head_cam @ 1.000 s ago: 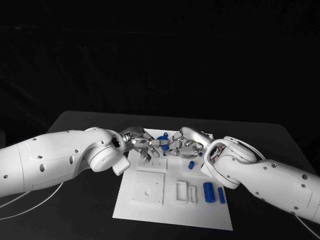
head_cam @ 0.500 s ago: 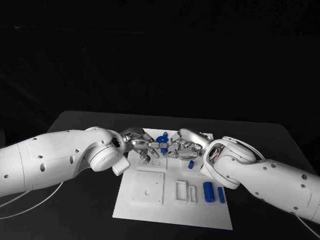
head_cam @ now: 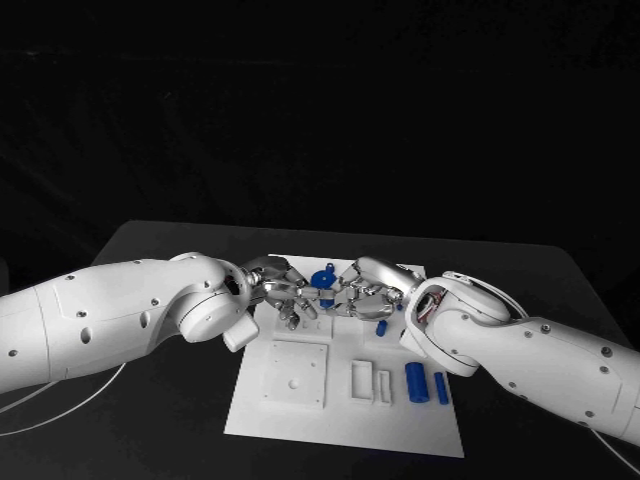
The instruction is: Assemble the parts on the task board
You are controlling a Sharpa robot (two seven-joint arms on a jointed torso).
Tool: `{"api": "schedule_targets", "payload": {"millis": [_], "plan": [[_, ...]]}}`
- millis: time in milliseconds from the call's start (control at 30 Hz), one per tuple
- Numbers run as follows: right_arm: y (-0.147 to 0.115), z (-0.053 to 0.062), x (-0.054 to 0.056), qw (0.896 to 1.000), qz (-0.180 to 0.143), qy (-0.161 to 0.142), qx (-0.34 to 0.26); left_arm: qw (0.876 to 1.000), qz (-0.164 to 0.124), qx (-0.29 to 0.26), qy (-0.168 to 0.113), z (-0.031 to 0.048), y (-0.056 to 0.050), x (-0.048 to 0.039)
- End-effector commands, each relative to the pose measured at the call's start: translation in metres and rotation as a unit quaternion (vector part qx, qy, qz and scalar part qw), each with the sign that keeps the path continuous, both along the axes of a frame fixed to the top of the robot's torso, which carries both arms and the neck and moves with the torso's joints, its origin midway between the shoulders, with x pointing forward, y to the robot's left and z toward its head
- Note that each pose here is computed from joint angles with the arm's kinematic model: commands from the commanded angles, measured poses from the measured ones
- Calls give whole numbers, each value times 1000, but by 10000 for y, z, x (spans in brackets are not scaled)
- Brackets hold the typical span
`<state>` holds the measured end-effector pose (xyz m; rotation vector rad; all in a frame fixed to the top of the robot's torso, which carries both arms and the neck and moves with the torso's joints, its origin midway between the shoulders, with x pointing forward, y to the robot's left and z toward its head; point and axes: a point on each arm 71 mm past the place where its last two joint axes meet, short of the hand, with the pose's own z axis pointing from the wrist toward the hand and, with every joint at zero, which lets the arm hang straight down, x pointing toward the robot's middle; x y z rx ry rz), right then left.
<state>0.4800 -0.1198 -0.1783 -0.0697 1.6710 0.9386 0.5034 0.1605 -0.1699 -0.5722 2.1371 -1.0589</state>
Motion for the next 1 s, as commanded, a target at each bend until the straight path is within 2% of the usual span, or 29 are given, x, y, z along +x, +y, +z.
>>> {"api": "schedule_targets", "payload": {"millis": [33,1000], "plan": [[21,-7,-14,1000,10,3,-5,1000,-16,5,0,-3,-34,-20],[41,-16,-23,1000,17,9,-9,999,-34,12,-2,-17,-59,-44]]}}
